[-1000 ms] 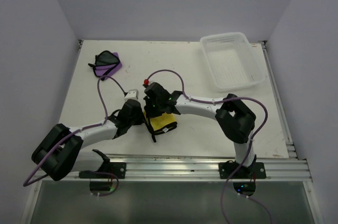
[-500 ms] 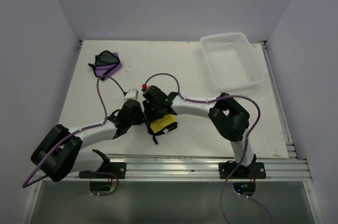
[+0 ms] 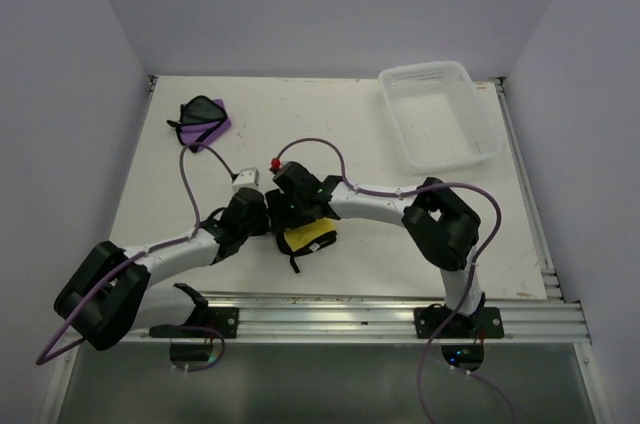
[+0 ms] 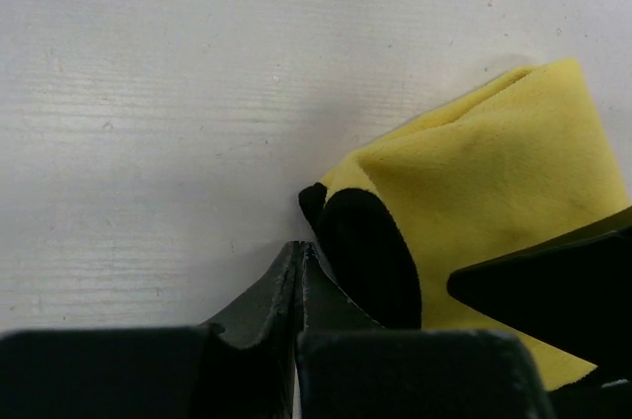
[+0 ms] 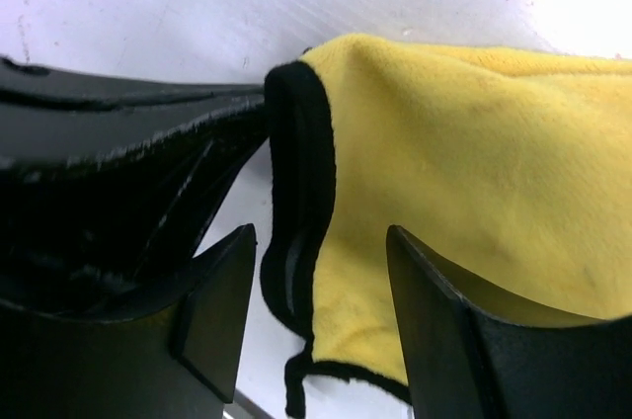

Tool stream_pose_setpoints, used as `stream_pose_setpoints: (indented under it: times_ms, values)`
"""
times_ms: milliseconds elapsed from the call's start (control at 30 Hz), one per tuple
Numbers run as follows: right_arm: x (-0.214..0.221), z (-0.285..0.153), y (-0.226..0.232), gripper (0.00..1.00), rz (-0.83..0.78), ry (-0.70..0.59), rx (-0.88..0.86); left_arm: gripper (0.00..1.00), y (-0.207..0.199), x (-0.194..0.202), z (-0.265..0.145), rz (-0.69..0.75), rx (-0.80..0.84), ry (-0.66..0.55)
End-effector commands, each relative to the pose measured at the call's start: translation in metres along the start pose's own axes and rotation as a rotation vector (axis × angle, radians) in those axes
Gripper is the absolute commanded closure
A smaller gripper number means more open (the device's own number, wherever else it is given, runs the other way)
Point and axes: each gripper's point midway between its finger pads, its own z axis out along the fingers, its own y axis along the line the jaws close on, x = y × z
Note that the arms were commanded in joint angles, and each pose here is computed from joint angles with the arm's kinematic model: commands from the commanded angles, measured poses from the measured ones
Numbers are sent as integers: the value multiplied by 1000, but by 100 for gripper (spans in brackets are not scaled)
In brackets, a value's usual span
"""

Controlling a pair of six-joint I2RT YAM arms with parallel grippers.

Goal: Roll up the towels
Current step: Fold the towel

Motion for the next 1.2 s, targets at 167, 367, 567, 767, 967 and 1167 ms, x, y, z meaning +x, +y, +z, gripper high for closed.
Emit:
stream_pose_setpoints:
  times_ms: [167, 367, 567, 767, 967, 1167]
  values:
    - [-34, -51, 16, 42, 38, -135, -85, 100, 5, -27, -14, 2, -44, -63]
    - [-39, -68, -4, 77, 43, -185, -37, 100, 3, -54, -34, -21, -38, -131]
    - [-40, -70, -35, 100, 99, -190, 26, 100, -21, -79, -47, -62, 54, -173]
    - [-30, -61, -46, 100, 99, -165, 58, 100, -72, -94, -48, -63, 290, -198]
    - [-20, -54, -58, 100, 115, -147, 88, 100, -82, -71, -28, -69, 342, -128]
    - [-15, -48, -63, 100, 133, -135, 79, 100, -86, -53, -17, -77, 370, -77]
